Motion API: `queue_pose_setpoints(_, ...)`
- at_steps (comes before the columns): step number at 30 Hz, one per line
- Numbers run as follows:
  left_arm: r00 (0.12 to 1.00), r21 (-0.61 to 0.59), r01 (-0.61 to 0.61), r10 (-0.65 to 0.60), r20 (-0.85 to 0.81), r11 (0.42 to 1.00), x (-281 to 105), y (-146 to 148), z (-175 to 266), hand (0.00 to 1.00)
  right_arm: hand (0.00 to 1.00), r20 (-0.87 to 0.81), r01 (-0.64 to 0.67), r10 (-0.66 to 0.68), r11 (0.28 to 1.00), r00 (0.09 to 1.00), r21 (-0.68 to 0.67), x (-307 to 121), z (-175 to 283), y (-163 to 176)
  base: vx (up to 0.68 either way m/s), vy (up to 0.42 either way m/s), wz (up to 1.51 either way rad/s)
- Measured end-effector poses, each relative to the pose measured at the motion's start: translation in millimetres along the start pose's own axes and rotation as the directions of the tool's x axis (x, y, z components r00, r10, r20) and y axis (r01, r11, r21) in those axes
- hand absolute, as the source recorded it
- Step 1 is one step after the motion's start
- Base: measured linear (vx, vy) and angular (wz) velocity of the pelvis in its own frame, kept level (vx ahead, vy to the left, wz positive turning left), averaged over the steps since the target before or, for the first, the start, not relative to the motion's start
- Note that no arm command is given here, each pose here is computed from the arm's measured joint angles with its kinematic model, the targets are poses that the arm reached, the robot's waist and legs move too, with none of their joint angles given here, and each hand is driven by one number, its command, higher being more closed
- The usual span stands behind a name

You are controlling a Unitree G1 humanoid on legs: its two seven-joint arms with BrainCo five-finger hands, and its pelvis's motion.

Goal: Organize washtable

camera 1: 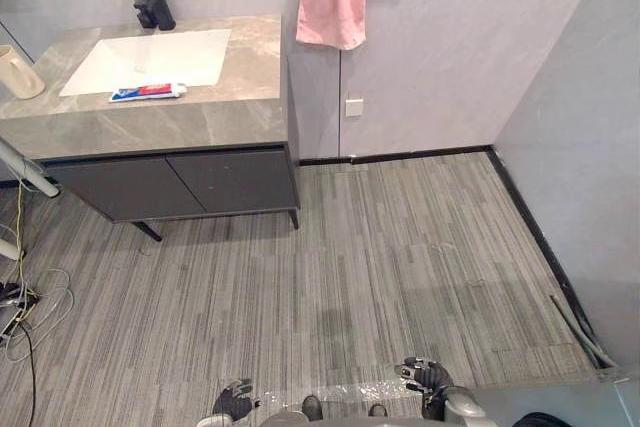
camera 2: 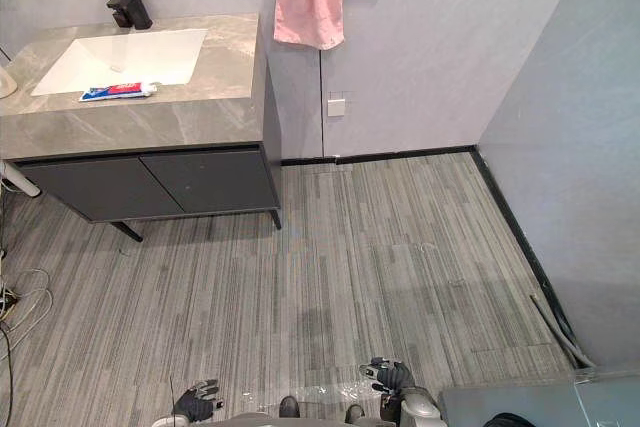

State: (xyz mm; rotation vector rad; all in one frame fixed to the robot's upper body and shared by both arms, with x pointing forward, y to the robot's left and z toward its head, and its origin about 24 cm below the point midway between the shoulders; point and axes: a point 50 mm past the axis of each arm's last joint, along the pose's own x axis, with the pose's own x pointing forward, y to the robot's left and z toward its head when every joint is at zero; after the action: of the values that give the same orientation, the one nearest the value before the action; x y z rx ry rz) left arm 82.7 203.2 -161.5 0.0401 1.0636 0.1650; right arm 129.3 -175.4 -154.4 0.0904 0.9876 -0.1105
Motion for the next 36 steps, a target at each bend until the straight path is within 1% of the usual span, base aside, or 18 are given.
queue_pose_setpoints(7, 1.0, 0.0, 0.0, 0.0, 0.0, 1.0, 0, 0, 0, 0.0, 0.0, -0.006, 0.003, -0.003, 1.0, 1.0, -0.005, 0, -2, 0, -0.01, -0.019, -0.02)
queue_pose_setpoints(24, 1.0, 0.004, -0.021, 0.021, -0.004, 1.0, 0, 3, 0, 0.0, 0.0, -0.014, 0.016, -0.015, 0.999, 1.0, 0.035, -1, -4, 0, -0.03, -0.02, -0.03)
queue_pose_setpoints(30, 0.999, 0.004, -0.03, 0.03, 0.016, 1.0, 3, 7, 8, 0.0, 0.0, -0.012, 0.019, -0.018, 0.998, 1.0, 0.062, -1, -4, -1, 0.0, -0.051, -0.24)
queue_pose_setpoints(36, 0.997, -0.064, -0.047, 0.051, 0.056, 0.997, 5, 7, 19, 0.0, 0.0, -0.012, 0.064, -0.063, 0.989, 0.998, 0.134, -2, -5, -9, 0.11, -0.021, -0.46)
